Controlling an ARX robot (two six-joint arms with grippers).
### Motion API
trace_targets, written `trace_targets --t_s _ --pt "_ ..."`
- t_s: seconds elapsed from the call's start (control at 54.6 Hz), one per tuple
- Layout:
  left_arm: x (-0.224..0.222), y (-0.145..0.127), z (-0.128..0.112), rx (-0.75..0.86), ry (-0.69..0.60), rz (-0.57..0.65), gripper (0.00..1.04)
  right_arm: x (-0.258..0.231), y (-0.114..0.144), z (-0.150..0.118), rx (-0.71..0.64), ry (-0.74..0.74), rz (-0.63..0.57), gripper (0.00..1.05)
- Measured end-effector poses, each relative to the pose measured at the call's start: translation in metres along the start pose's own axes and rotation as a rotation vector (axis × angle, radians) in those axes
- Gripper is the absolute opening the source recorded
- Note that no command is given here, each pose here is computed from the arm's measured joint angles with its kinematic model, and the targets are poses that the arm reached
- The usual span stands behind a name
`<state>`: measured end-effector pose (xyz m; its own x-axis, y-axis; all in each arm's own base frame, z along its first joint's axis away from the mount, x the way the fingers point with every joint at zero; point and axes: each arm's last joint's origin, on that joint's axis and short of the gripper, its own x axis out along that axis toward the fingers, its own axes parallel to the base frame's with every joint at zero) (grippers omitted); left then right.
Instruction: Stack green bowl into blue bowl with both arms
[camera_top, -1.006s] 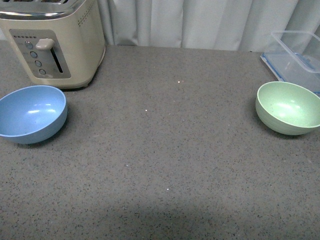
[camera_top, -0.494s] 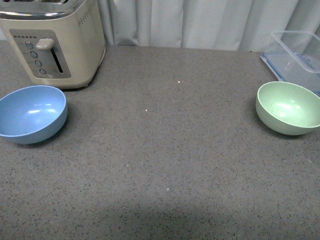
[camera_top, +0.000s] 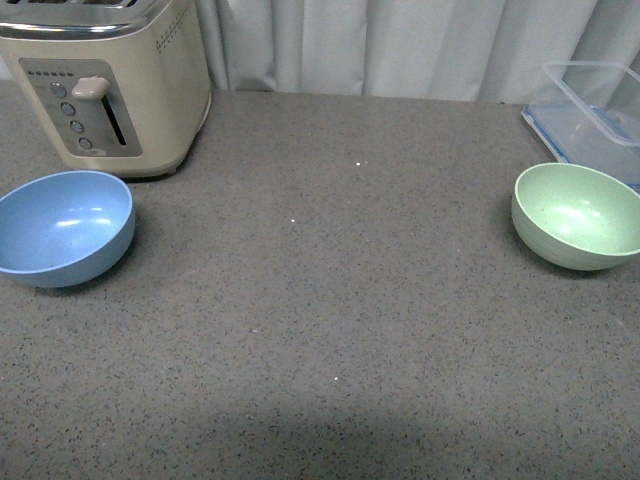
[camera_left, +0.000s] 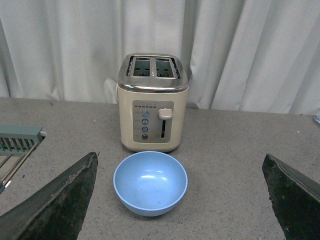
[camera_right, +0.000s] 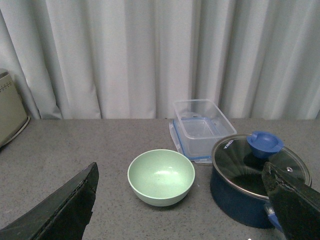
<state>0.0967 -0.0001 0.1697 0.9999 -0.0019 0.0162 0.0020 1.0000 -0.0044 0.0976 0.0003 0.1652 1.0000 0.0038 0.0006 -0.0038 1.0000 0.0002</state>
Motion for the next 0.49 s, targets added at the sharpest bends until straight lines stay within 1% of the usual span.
trace_targets --t_s 0.494 --pt "0.0000 0.0000 0.0000 0.000 0.000 0.000 0.98 0.0000 0.0000 0.0000 0.000 0.000 0.000 0.96"
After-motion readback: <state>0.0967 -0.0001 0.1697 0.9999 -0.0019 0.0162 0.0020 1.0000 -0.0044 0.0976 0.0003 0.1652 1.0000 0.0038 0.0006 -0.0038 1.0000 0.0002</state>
